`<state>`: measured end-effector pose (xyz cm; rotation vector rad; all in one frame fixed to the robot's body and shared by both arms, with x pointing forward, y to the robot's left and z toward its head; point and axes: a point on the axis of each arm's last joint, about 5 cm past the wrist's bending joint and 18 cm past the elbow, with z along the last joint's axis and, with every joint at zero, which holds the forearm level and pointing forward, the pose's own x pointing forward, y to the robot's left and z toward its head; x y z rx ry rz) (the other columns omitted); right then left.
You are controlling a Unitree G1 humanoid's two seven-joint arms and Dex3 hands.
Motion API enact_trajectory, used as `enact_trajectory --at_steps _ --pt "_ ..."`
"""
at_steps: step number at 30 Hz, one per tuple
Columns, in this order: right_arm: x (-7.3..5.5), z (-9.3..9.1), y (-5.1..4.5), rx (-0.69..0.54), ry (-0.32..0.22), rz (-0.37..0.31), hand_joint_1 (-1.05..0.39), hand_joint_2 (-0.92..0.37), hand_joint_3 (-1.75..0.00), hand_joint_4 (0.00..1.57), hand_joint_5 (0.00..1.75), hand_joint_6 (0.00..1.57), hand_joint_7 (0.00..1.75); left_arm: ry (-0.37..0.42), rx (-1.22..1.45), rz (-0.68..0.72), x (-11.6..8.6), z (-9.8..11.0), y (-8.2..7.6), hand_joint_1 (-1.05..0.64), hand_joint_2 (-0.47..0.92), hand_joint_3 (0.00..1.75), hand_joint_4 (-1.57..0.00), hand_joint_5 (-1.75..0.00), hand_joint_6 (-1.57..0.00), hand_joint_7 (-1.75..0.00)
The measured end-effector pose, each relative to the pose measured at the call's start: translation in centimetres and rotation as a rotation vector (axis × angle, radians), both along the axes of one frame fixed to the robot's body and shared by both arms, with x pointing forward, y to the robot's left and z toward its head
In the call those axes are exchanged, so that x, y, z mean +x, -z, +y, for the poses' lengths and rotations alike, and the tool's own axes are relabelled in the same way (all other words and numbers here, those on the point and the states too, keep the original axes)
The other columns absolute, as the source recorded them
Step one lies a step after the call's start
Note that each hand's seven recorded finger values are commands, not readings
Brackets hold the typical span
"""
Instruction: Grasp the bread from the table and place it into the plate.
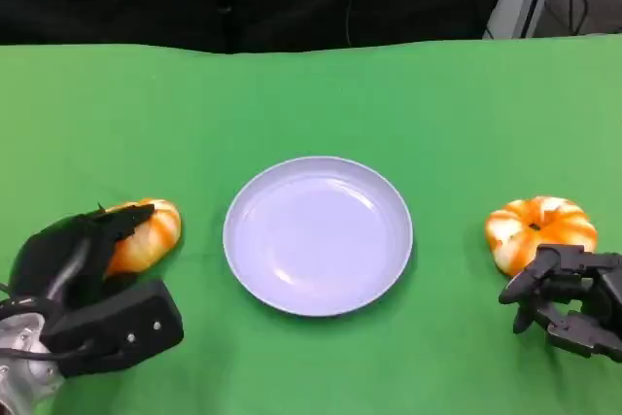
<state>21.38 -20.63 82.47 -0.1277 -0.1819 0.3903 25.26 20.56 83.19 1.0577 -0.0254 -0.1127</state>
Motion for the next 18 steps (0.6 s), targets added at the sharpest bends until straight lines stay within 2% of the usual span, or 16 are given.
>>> enact_trajectory --at_steps 1,2,4,6,14,18 --pt "0.0 0.0 0.0 0.0 0.0 0.0 0.07 -0.88 -0.53 0.87 1.38 0.94 0.94 -0.007 -0.01 -0.004 0.02 0.0 -0.03 -0.08 0.92 0.33 -0.34 -1.38 -0.7 -0.69" --pt "0.0 0.0 0.0 0.0 0.0 0.0 0.07 -0.88 -0.53 0.87 1.38 0.94 0.94 -0.013 -0.02 -0.007 0.04 -0.03 -0.04 -0.08 0.92 0.32 -0.32 -1.45 -0.63 -0.86" --pt "0.0 0.0 0.0 0.0 0.002 0.0 0.07 -0.88 -0.53 0.87 1.38 0.94 0.94 -0.022 -0.031 -0.017 0.05 -0.17 -0.02 -0.08 0.92 0.32 -0.3 -1.5 -0.53 -1.07" --pt "0.0 0.0 0.0 0.0 0.002 0.0 0.07 -0.88 -0.53 0.87 1.38 0.94 0.94 -0.025 -0.037 -0.02 0.05 -0.28 0.01 -0.08 0.92 0.32 -0.3 -1.51 -0.5 -1.13" --pt "0.0 0.0 0.0 0.001 0.004 0.0 0.07 -0.88 -0.53 0.87 1.37 0.95 0.93 -0.046 -0.043 -0.044 -0.04 -0.46 0.18 -0.09 0.92 0.37 -0.21 -1.71 -0.37 -1.39" --pt "0.0 0.0 0.0 0.001 0.006 0.0 0.06 -0.88 -0.53 0.87 1.37 0.95 0.93 -0.06 -0.048 -0.057 -0.12 -0.72 0.36 -0.09 0.92 0.38 -0.18 -1.74 -0.34 -1.44"
